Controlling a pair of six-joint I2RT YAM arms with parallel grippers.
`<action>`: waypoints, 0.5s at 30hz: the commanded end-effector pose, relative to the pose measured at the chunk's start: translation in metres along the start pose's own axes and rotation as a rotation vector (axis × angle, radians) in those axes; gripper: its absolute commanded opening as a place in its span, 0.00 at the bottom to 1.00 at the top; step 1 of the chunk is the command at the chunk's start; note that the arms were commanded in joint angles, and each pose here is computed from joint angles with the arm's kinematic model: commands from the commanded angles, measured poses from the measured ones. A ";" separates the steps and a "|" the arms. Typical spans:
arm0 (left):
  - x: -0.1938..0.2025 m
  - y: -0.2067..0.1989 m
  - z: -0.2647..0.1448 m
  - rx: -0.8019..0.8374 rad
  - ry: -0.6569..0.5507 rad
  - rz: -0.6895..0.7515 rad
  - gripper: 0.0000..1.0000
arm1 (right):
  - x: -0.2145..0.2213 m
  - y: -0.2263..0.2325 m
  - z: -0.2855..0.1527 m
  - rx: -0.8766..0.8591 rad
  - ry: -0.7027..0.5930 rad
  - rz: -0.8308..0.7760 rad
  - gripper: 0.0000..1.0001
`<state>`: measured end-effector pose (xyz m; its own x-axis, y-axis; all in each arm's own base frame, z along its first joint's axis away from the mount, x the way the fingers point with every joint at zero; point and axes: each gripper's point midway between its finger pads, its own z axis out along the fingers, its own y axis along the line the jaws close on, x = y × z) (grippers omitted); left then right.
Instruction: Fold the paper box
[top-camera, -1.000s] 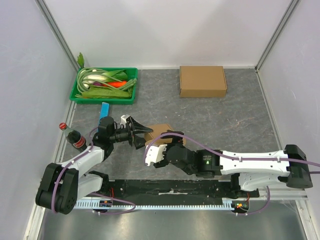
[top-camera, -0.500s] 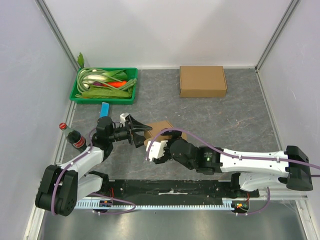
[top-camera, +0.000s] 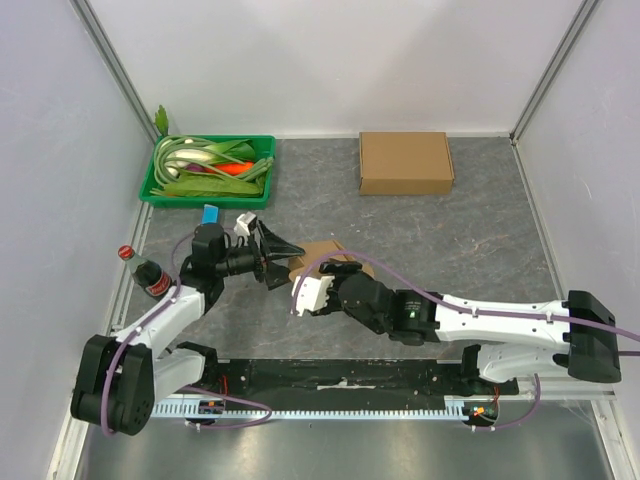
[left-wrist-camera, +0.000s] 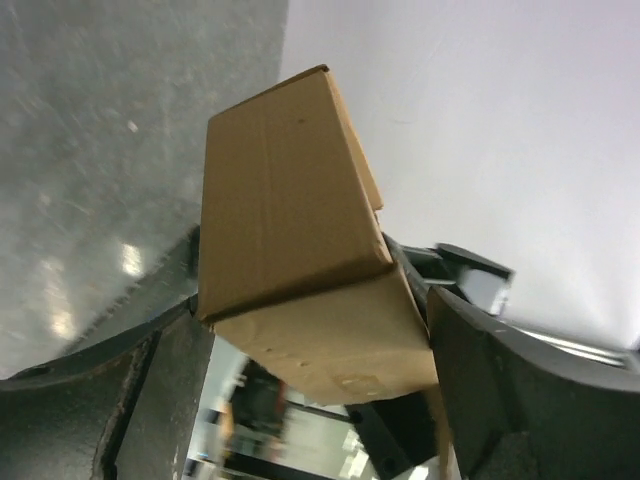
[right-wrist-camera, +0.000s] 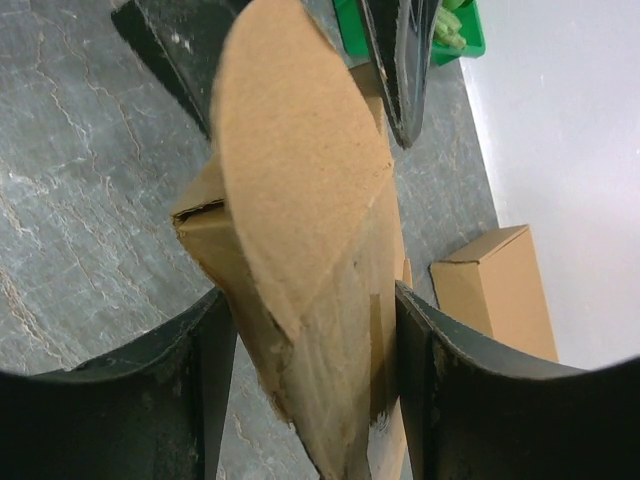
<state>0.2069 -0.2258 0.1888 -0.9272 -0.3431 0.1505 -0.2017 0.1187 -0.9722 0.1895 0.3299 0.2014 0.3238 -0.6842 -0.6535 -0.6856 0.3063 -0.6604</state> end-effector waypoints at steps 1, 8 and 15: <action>-0.014 0.027 -0.008 -0.127 -0.073 0.372 0.91 | -0.002 -0.018 -0.006 -0.007 0.013 0.107 0.53; -0.060 0.053 -0.049 -0.423 -0.333 0.692 0.88 | 0.032 -0.005 -0.022 -0.280 0.254 0.220 0.54; -0.057 0.035 -0.036 -0.337 -0.289 0.723 0.78 | 0.061 0.026 -0.035 -0.594 0.519 0.335 0.56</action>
<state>0.2343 -0.1675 0.1415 -0.7961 -0.3745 -0.4754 0.1621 0.6249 -0.7637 0.2037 0.2952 0.1912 -0.0542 -0.7916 -0.6086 -0.9027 0.2993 -0.3090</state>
